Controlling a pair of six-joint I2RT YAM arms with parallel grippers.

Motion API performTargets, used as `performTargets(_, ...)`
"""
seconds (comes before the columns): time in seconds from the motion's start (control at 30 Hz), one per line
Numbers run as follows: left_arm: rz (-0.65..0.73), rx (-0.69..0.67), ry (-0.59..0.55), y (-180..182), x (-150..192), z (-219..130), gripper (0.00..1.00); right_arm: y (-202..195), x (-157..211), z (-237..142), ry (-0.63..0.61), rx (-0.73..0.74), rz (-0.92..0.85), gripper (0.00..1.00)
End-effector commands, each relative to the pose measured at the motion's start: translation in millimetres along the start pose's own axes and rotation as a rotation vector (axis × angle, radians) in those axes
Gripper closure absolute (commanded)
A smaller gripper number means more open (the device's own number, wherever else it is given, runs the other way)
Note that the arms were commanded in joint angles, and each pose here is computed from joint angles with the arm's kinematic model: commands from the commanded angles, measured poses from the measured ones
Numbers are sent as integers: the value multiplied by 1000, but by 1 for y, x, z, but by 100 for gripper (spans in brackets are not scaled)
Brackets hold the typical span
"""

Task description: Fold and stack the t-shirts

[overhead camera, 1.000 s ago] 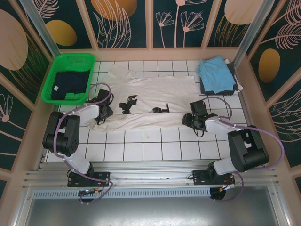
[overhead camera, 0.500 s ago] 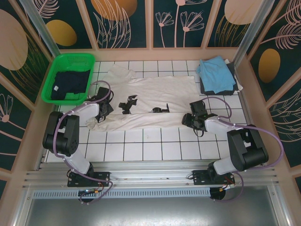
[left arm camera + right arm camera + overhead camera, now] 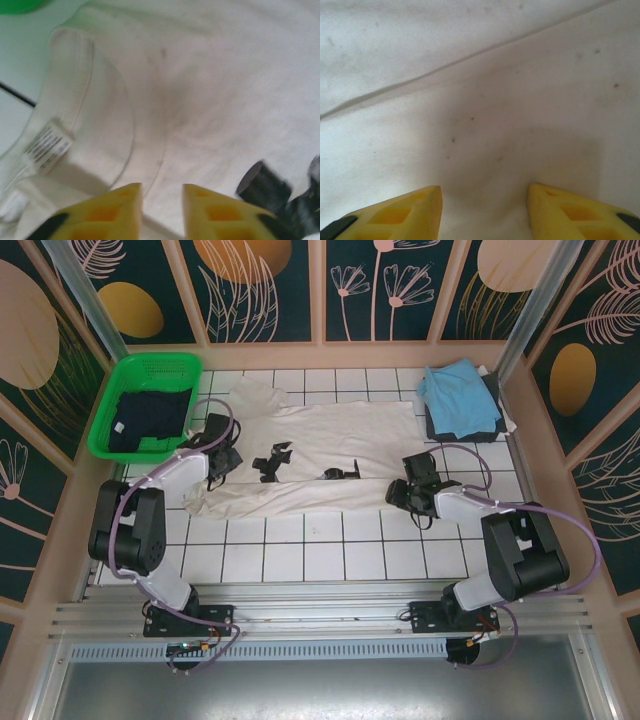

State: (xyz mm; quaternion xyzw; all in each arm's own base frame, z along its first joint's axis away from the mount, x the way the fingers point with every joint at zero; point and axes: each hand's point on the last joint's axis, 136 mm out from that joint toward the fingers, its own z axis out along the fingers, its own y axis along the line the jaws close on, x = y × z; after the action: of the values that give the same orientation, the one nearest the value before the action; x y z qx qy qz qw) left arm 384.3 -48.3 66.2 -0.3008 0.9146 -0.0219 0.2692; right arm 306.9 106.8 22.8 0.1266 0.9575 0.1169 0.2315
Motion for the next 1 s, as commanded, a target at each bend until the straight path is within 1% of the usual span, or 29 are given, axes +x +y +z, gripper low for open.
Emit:
performTargets(0.0, -19, -31, 36, 30, 29, -8, 56, 3, 3, 7, 30, -14, -10, 51)
performTargets(0.03, -30, -30, 38, 35, 34, -7, 53, 5, 4, 8, 35, -20, -15, 51)
performTargets(0.17, -48, -42, 51, 42, 44, 1, 49, 10, 1, 9, 39, -24, -36, 51)
performTargets(0.33, -42, -51, 53, 35, 40, 14, 51, 9, 1, 4, 29, -12, -39, 51)
performTargets(0.5, -29, -49, 47, 29, 35, 17, 52, 6, 4, 3, 24, -10, -28, 51)
performTargets(0.63, -23, -59, 45, 28, 31, 15, 53, 6, 6, 4, 31, -13, -28, 51)
performTargets(0.83, -10, -81, 12, 31, 21, 6, 51, 8, 4, 6, 31, -20, -29, 51)
performTargets(0.87, -5, -85, 10, 30, 20, 7, 51, 9, 4, 7, 31, -22, -28, 51)
performTargets(0.9, 0, -88, 12, 30, 19, 8, 54, 9, 4, 7, 32, -24, -29, 51)
performTargets(0.97, 10, -98, 23, 28, 20, 14, 61, 10, 4, 8, 34, -26, -28, 51)
